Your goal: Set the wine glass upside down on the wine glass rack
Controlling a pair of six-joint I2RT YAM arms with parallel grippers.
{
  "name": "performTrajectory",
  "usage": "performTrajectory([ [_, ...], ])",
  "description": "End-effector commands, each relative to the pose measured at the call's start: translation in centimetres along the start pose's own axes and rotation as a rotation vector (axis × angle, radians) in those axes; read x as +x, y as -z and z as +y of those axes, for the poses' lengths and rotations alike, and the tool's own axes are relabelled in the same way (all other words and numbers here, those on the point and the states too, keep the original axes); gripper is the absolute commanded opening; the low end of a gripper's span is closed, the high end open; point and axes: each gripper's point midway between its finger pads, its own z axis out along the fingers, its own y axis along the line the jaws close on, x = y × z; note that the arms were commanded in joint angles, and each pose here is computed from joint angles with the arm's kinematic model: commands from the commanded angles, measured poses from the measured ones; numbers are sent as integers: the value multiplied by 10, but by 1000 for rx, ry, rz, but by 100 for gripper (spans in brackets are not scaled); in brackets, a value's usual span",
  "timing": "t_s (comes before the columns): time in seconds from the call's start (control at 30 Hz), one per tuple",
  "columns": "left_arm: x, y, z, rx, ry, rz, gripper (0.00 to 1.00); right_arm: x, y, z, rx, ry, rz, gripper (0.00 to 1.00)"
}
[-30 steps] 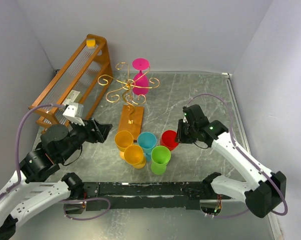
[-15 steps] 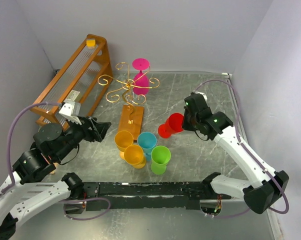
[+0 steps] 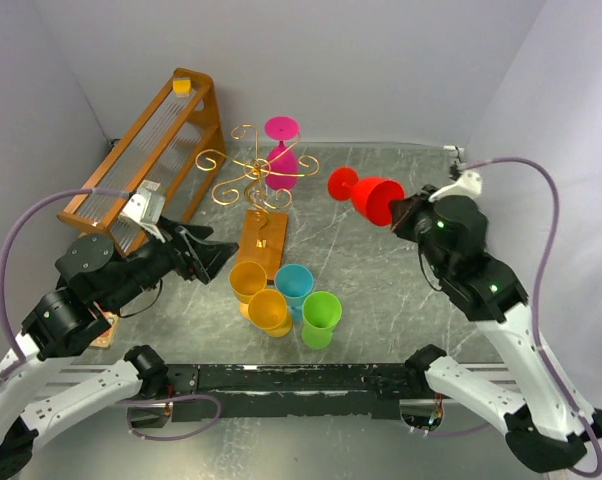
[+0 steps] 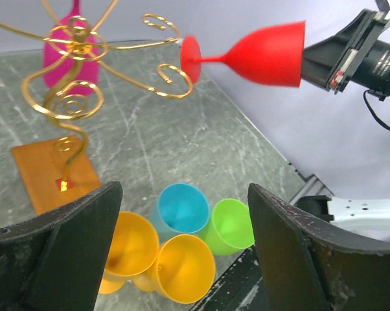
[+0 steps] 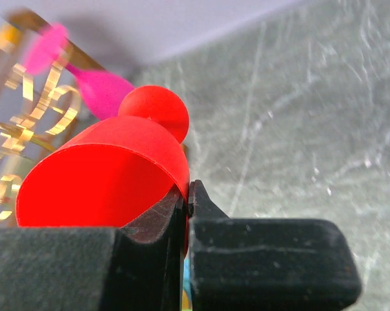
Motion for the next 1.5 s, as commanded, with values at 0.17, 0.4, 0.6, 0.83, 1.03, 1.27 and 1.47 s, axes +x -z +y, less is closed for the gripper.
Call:
performTrajectory([
  [0.17, -55, -19, -62, 252, 65, -122, 91, -90, 53, 43, -278, -130, -341, 0],
  [0.4, -84, -48, -75, 263, 206, -186, 90, -108, 76, 89, -554, -120, -432, 0],
  [0.6, -106, -67, -89, 319, 377, -248, 88, -115, 89, 110, -718, -156, -508, 0],
  [0.83, -127, -83, -107, 408, 472, -282, 86, -116, 90, 125, -803, -177, -526, 0],
  [1.03, -133, -97, -116, 461, 539, -291, 84, -112, 85, 137, -852, -188, -495, 0],
  [1.27, -141, -114, -112, 447, 580, -331, 81, -104, 82, 148, -902, -169, -453, 0],
  [1.47, -144, -128, -103, 402, 620, -361, 74, -91, 83, 156, -952, -123, -406, 0],
])
